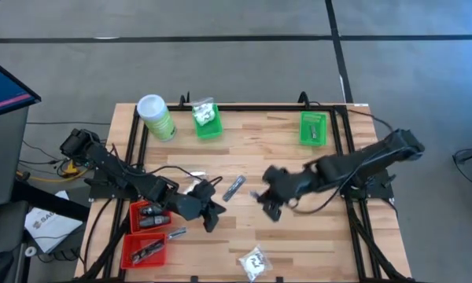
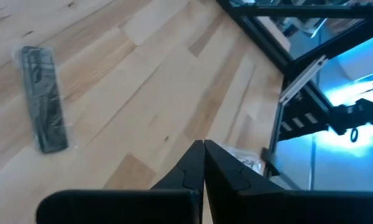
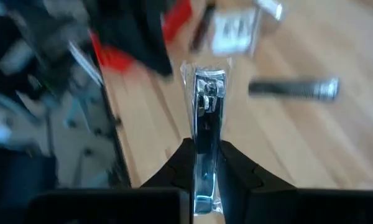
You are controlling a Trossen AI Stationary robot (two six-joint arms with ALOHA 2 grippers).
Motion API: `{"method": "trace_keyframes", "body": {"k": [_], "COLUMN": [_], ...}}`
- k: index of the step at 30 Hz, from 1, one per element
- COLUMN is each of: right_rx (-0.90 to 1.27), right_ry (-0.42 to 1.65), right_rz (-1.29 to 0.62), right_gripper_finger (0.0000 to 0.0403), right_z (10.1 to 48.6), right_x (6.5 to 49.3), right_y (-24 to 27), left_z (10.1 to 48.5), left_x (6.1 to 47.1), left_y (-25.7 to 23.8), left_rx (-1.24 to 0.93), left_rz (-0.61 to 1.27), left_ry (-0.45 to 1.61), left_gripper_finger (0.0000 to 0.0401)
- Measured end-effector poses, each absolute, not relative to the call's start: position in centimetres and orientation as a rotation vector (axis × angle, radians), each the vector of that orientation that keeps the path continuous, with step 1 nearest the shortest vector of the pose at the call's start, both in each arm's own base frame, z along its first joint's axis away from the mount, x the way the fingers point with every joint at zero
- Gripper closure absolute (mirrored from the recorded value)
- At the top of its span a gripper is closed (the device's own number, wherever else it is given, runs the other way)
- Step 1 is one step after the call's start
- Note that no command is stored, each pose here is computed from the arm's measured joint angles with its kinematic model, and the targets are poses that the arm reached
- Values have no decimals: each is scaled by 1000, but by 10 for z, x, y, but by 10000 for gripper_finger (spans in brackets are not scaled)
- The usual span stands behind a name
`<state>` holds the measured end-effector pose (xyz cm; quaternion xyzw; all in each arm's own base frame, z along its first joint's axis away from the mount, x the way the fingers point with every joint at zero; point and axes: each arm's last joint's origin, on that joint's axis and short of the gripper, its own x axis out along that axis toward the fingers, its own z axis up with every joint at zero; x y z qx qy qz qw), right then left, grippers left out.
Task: Pick & Place Travel size toiletries
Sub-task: Put the silver nail cutter into the top right green basket
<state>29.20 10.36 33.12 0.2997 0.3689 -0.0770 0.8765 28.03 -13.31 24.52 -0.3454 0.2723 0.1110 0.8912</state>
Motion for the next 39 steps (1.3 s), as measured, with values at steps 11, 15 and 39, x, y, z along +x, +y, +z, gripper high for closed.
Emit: {"method": "trace_keyframes", "body": {"k": [11,15,39], "right_rx": [691,686,948], "right_ry": [601,683,1151], "right_rz": [-370,-605,-1303], "right_gripper_finger": [371,371,371], "right_z": [375,366,249], "right_x": [252,237,194], "right_y": [27,-13,-234], "left_z": [255,258,262], "left_x": [286,289,308], "left_y": [-136,-134,-83], "left_rx": [-717,-719,-714], "left_rz": [154,144,263], "left_ry": [467,435,368], "left_gripper_finger": [401,401,401]}}
